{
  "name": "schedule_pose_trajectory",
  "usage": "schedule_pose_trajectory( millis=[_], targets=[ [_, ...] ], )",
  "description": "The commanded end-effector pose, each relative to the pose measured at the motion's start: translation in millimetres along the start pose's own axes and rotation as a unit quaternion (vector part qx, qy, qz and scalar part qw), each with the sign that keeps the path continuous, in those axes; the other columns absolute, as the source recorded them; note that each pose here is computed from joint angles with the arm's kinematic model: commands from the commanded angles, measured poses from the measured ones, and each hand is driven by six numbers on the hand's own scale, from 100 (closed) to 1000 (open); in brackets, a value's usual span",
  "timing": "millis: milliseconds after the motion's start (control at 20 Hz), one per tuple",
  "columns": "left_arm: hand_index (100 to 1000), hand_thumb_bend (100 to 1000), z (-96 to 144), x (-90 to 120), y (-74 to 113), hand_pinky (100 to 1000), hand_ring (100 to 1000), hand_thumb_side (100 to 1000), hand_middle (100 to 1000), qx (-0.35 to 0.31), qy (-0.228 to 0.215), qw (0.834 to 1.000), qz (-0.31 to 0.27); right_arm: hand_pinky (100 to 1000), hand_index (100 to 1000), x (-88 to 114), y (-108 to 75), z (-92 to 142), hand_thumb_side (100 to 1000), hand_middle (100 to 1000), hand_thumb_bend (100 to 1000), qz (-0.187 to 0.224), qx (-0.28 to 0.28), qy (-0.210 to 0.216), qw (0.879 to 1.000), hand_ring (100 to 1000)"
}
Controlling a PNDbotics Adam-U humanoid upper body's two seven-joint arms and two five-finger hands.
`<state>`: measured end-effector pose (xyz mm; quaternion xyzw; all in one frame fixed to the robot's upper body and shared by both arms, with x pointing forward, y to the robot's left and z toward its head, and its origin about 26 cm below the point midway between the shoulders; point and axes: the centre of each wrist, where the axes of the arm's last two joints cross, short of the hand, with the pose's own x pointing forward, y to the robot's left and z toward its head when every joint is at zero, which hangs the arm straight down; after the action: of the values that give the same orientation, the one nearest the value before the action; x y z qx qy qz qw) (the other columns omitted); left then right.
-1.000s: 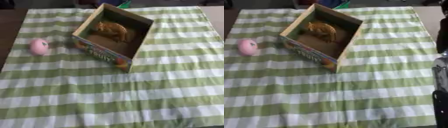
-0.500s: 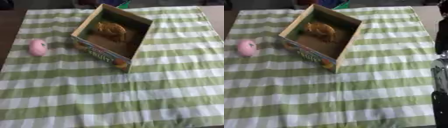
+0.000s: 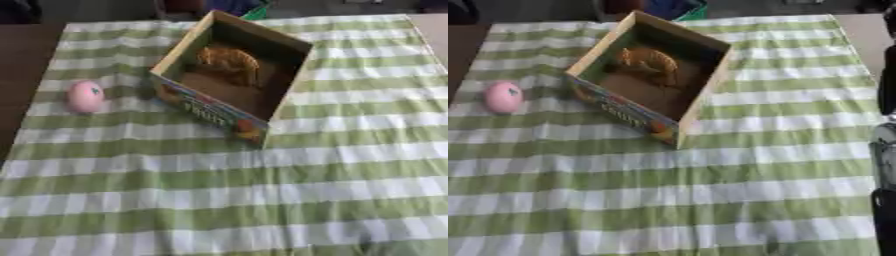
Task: Pick up objects on the table and place them in the box.
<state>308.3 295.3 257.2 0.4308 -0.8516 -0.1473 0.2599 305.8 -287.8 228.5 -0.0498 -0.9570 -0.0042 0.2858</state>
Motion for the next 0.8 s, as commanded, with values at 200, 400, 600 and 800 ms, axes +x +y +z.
schedule_pose_trajectory(
  millis=[200, 400, 600, 800],
  targets=[
    [916, 391, -2.9, -17.4, -11.0, 597, 794, 995, 756, -0.114, -0.01, 0.988, -0.102, 748, 886, 9.2, -7.0, -6.6, 1000, 564, 100, 0.027, 0.017, -0.016, 0.999, 838],
    [934, 503, -9.0, -30.2, -17.3, 605, 811, 1000, 780, -0.18, -0.021, 0.969, -0.166, 748, 886, 9.1, -6.9, -6.2, 1000, 562, 100, 0.029, 0.021, -0.013, 0.999, 838],
    [938, 510, -22.9, -53.0, -3.2, 607, 814, 1000, 785, -0.219, -0.031, 0.946, -0.239, 748, 886, 8.8, -5.0, -6.2, 1000, 562, 100, 0.024, 0.022, -0.013, 0.999, 838],
    [957, 756, -26.7, -75.9, 6.3, 617, 839, 1000, 821, -0.283, -0.042, 0.91, -0.301, 748, 883, 8.2, -1.2, -6.2, 1000, 558, 100, 0.017, 0.028, -0.009, 0.999, 837]
  ],
)
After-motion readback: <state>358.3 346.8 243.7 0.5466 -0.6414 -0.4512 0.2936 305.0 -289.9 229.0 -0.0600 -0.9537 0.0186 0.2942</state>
